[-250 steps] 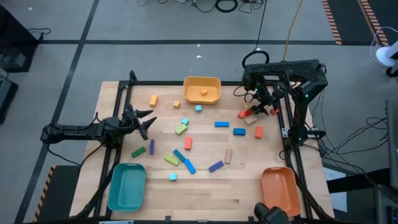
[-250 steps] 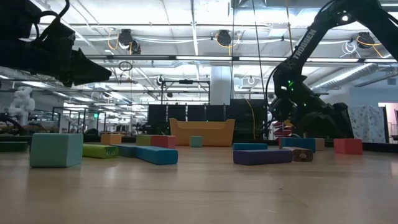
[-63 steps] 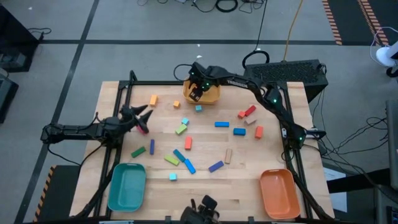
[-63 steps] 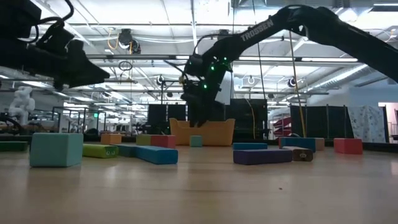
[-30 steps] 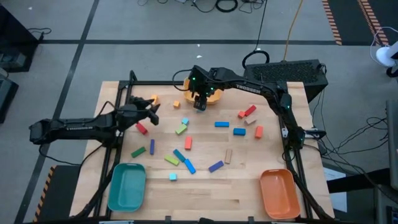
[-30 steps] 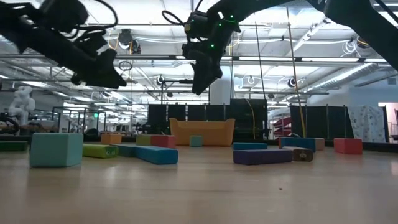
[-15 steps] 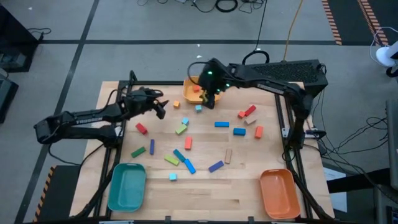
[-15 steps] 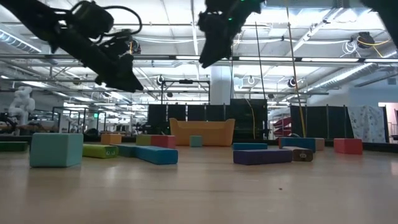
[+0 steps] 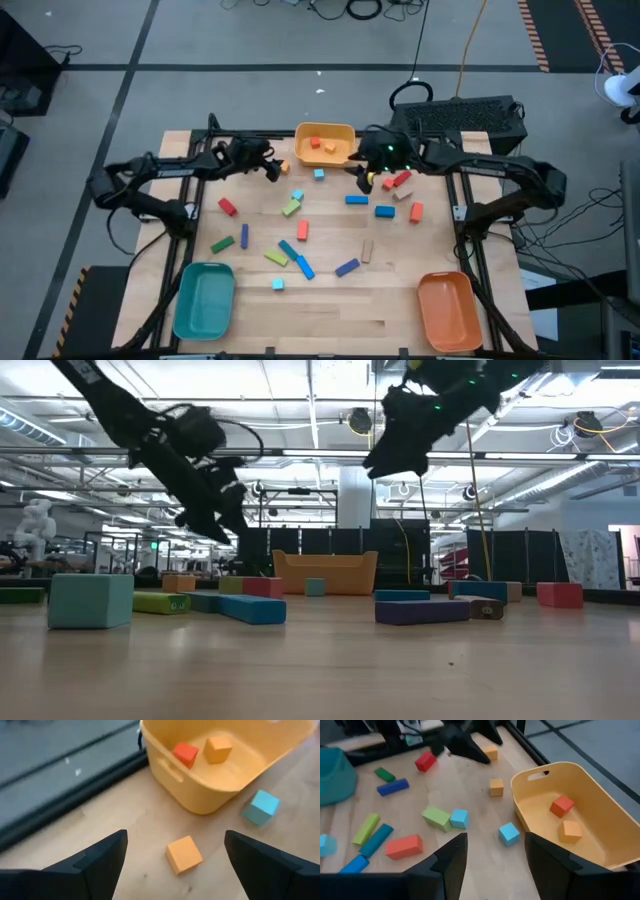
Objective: Sort blocks by size
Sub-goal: Put the yellow square block into the yellow bin
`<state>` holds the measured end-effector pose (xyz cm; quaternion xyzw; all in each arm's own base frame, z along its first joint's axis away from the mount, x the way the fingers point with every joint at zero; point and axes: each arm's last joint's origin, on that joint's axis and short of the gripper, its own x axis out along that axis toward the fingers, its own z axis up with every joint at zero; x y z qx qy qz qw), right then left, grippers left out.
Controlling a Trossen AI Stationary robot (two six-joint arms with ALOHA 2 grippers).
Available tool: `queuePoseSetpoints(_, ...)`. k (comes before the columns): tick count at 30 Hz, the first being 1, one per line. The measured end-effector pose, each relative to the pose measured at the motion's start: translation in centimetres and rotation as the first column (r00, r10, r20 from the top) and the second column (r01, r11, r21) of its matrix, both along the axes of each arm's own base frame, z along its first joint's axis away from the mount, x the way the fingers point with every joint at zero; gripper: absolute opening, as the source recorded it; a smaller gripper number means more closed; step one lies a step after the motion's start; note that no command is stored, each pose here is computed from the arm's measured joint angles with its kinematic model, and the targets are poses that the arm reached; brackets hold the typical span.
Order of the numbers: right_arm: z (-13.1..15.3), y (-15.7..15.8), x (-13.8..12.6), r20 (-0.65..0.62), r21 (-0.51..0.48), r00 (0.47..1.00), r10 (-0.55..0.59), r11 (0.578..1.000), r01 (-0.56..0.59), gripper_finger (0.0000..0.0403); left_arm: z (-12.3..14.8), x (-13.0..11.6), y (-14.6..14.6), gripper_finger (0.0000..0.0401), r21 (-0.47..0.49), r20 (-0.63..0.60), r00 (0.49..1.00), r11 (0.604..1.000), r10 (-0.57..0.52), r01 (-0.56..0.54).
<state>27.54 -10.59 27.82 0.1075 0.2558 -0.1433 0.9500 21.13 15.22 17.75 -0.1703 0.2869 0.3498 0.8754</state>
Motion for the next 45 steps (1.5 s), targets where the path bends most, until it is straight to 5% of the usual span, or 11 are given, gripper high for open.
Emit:
queuePoseSetpoints(13,-2.5,0.8,-1.3,0.012,0.046,1.0,-0.019,0.999,0.018,0.0185,-3.7,2.0,0.0,0.0336,-0.115,-0.022,1.0,0.993,0.008,-0.01)
queuePoseSetpoints(33,-2.2,1.1,-1.0,0.036,0.019,0.999,-0.031,0.999,0.03,0.0183,-6.7,2.7,0.3,0.0334,-0.057,-0.129,0.987,0.993,0.093,-0.101)
queuePoseSetpoints(45,-4.6,0.9,0.1,-0.112,-0.113,0.989,0.092,0.988,-0.105,0.0122,-6.7,3.3,0.4,0.0222,-0.058,-0.069,0.998,0.998,0.016,-0.02)
